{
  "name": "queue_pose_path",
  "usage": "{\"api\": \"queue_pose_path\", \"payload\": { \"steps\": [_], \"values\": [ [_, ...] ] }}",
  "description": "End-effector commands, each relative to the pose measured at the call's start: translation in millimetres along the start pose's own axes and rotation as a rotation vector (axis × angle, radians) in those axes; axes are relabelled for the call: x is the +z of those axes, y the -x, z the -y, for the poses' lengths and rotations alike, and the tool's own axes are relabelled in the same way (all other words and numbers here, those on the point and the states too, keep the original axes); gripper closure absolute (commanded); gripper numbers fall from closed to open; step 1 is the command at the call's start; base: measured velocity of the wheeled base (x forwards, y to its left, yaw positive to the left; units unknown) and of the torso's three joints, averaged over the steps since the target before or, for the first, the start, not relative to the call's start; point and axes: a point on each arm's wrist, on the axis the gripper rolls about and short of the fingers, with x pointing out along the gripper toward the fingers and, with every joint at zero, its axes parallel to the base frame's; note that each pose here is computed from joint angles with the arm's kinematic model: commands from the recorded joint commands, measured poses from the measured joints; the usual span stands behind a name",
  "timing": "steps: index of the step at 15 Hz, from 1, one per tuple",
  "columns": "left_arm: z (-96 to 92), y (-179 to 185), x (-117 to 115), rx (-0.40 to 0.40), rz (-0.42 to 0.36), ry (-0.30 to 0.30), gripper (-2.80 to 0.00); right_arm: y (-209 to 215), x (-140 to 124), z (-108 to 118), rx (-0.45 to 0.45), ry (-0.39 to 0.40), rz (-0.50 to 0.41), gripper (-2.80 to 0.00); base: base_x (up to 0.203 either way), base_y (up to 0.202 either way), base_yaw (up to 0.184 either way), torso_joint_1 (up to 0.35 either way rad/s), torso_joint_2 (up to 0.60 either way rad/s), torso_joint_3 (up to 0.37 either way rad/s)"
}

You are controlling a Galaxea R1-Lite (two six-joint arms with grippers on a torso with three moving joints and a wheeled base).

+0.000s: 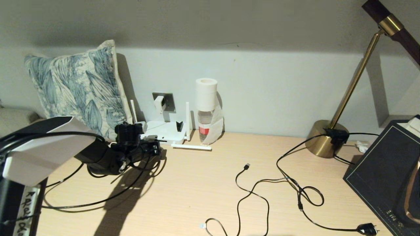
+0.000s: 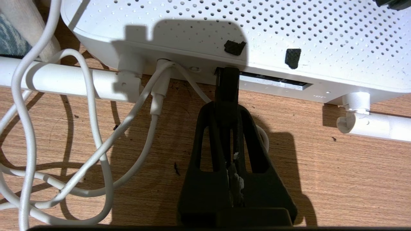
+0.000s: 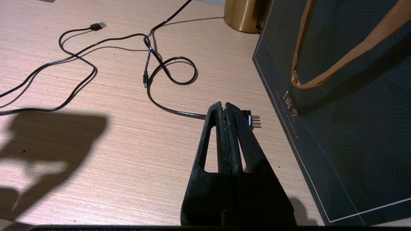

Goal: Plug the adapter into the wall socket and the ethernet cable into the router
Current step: Plug cable into router interface

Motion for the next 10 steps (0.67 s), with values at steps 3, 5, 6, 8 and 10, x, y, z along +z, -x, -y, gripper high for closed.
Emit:
{"api": "queue_pose_path", "payload": {
  "steps": [3,5,6,8,10],
  "values": [
    [-0.2,-0.2,-0.4,0.009,0.002,-0.020,0.00,-0.1,-0.1,0.0,0.001,0.000,-0.003,0.00,0.000,0.000,0.000,0.000,0.00,0.000],
    [-0.3,-0.5,-1.4,0.009,-0.001,-0.021,0.00,-0.1,-0.1,0.0,0.001,0.000,-0.003,0.00,0.000,0.000,0.000,0.000,0.00,0.000],
    [-0.3,-0.4,-1.7,0.009,-0.002,-0.021,0.00,-0.1,-0.1,0.0,0.001,0.000,-0.003,0.00,0.000,0.000,0.000,0.000,0.00,0.000],
    [-0.6,-1.6,-4.3,0.010,-0.009,-0.021,0.00,-0.1,0.0,0.0,0.001,0.000,-0.002,0.00,0.000,0.000,0.000,0.000,0.00,0.000],
    [-0.5,-1.7,-4.5,0.007,-0.008,-0.020,-2.80,-0.1,0.0,0.0,0.001,0.000,-0.003,0.00,0.000,0.000,0.000,0.000,0.00,0.000]
  ]
}}
